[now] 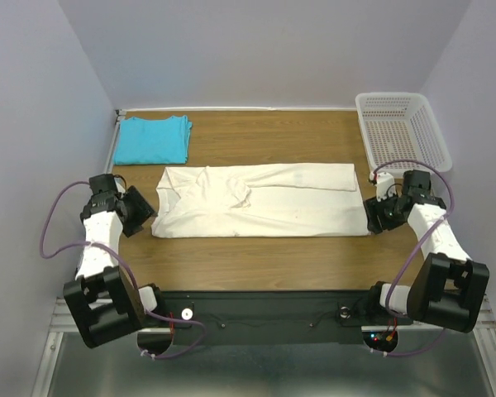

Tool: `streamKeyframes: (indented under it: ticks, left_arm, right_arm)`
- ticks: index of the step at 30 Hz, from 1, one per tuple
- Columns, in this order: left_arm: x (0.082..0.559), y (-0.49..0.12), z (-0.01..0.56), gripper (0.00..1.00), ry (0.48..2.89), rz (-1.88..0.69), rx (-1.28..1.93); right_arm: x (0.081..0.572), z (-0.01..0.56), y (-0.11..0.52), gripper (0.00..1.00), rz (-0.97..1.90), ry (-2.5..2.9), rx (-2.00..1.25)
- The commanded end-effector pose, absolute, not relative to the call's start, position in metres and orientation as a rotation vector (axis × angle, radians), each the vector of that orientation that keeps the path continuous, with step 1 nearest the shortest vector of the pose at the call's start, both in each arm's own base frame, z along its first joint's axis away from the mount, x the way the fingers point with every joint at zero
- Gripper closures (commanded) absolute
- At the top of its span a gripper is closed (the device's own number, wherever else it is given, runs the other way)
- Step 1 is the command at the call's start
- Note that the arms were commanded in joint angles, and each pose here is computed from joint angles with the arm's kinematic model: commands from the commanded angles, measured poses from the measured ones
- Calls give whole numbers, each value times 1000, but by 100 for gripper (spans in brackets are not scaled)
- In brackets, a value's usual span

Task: Fold and stack the t-shirts
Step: Fold the tshirt

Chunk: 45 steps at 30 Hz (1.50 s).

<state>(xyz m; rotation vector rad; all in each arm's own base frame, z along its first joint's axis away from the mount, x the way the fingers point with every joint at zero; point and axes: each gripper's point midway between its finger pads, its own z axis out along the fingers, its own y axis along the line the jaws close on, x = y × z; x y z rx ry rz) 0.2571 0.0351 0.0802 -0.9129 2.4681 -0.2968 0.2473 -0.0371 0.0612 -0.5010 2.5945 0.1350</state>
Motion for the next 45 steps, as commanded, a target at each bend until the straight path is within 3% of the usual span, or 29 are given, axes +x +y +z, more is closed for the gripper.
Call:
streamKeyframes:
  ticks: [1,7,13,26,37,45]
  left_arm:
    - [276,55,147,29,2246,-203,-807]
    - [305,54,184,20,2116,-263,-688]
    - [357,47,176,22,2085,-428,-611]
    - [432,31,82,28,2389,-473,-409]
    - [461,34,65,28,2460,-333,-373]
    - [468,16,44,43,2550,-349,-308]
  right_arm:
    - [274,111,-34,34,139,2448,-488]
    - [281,119,14,34,513,2340,-534]
    - [285,116,43,34,797,2266,-551]
    - [291,105,46,34,854,2270,-525]
    - [293,99,45,34,860,2284,-510]
    - [293,96,44,34,846,2292,-509]
